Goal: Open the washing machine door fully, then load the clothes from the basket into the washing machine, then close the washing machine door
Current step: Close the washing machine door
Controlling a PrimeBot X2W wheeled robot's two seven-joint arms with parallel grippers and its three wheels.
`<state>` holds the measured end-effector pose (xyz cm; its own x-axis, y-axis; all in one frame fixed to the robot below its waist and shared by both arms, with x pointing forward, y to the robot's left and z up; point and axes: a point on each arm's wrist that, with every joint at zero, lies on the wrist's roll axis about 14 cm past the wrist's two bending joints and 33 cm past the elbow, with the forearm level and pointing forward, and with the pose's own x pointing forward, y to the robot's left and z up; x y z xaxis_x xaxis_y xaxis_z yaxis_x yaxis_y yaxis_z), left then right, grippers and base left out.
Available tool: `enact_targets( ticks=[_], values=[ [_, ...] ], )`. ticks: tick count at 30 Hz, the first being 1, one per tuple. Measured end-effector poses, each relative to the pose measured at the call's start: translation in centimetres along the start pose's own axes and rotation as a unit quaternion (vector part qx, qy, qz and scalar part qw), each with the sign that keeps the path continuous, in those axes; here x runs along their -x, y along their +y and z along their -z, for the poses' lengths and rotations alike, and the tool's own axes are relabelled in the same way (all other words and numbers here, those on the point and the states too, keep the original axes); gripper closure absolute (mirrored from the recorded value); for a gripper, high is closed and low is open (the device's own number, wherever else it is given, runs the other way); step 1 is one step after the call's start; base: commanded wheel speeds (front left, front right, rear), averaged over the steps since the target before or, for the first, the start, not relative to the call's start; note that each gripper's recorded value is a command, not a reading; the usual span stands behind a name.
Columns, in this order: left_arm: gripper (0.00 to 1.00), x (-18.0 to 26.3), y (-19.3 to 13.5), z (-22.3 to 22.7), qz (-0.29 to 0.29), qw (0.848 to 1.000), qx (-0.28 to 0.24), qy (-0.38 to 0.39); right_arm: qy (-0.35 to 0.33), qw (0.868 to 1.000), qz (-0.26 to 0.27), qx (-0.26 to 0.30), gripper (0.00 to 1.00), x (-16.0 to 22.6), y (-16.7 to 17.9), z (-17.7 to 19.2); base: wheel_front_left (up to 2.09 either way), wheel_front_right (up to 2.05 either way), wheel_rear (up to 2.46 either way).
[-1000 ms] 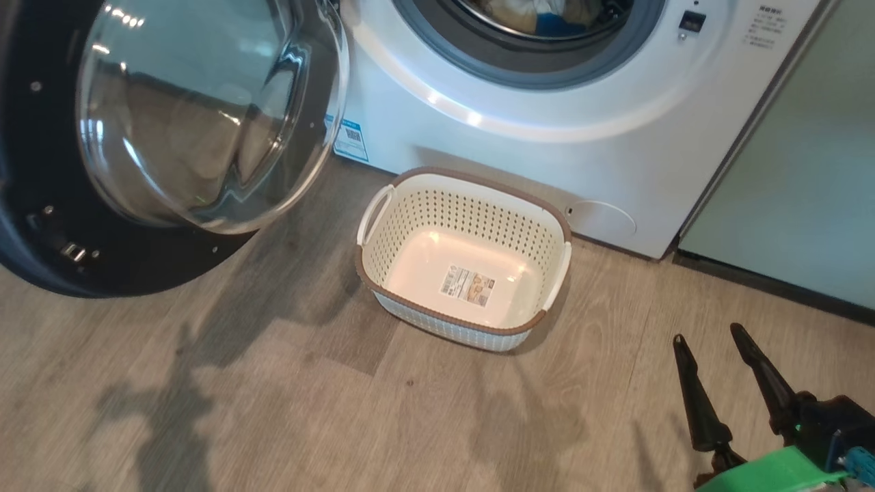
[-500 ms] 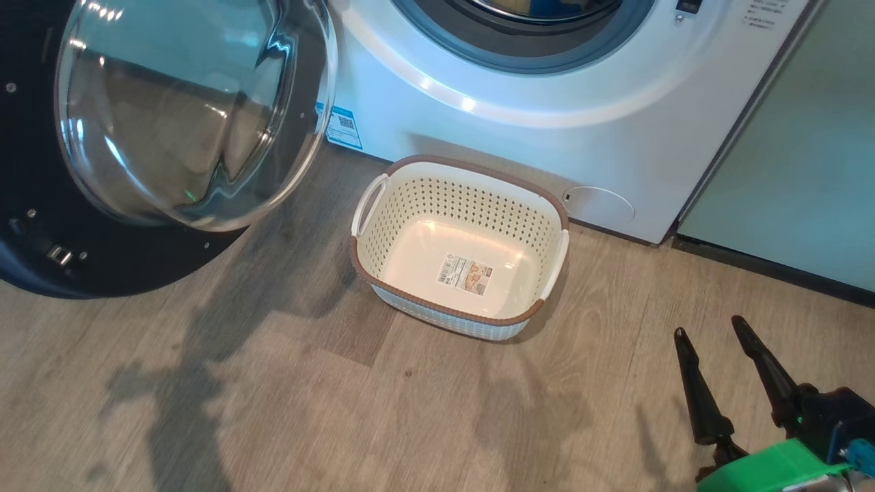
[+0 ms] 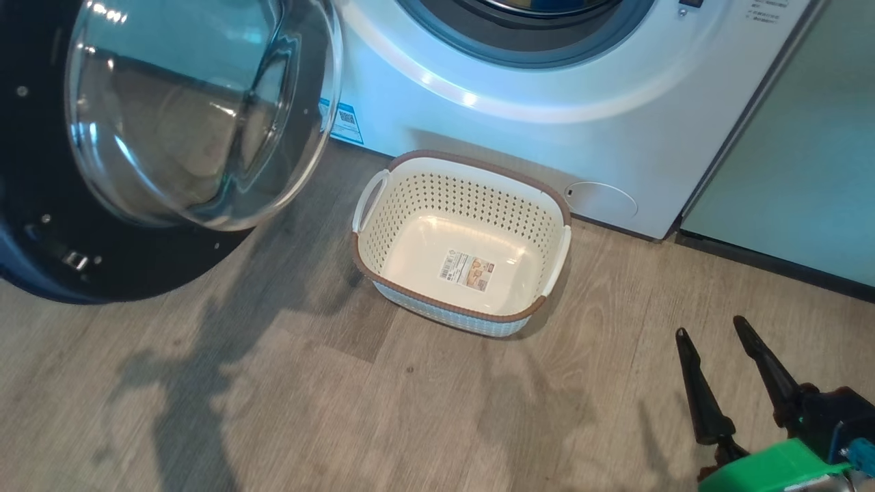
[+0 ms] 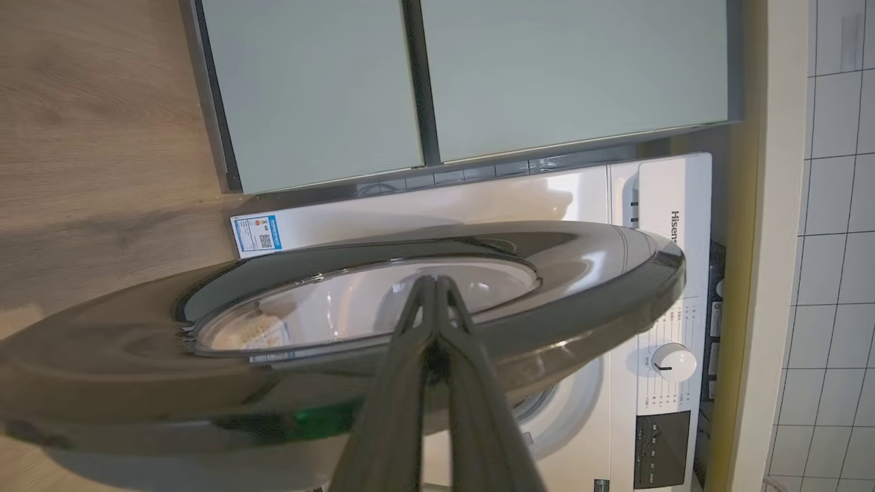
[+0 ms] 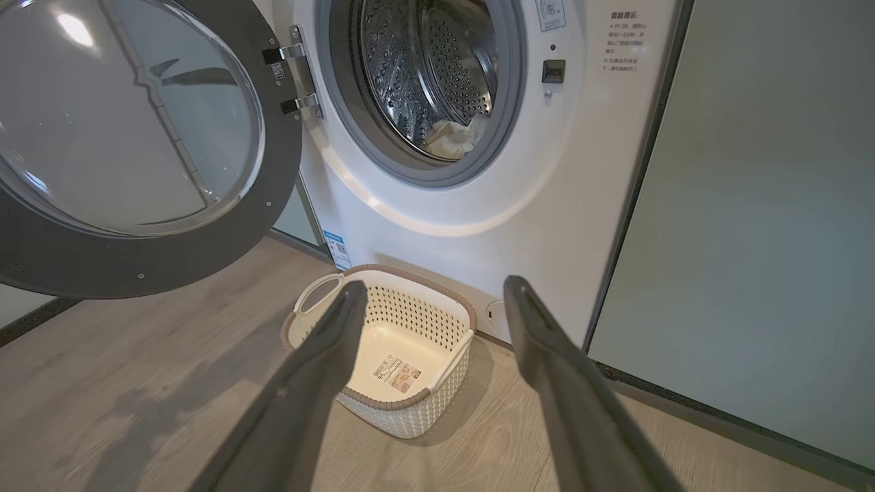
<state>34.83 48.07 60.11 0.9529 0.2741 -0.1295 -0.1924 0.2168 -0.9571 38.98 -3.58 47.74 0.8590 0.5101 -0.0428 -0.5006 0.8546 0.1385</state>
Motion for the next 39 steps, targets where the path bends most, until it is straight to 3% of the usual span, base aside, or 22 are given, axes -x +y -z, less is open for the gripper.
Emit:
enact_targets(
  ticks=[16, 28, 39],
  values=[
    [1.0, 0.2, -2.7, 5.8, 0.072, 0.99, -0.009, 0.122, 0.0, 1.0, -0.009, 0.004, 0.0, -0.6, 0.4, 0.1, 0.0, 0.0, 0.0],
    [1.0, 0.4, -4.3, 12.1, 0.115, 0.967, -0.034, 0.226, -0.009, 1.0, -0.005, 0.006, 0.0, -0.8, 0.0, -0.5, 0.0, 0.0, 0.0],
    [1.0, -0.4, -5.4, 18.0, 0.153, 0.943, -0.022, 0.295, -0.014, 0.999, 0.028, 0.008, 0.0, 0.4, -1.6, -0.9, 0.0, 0.0, 0.0]
  ],
)
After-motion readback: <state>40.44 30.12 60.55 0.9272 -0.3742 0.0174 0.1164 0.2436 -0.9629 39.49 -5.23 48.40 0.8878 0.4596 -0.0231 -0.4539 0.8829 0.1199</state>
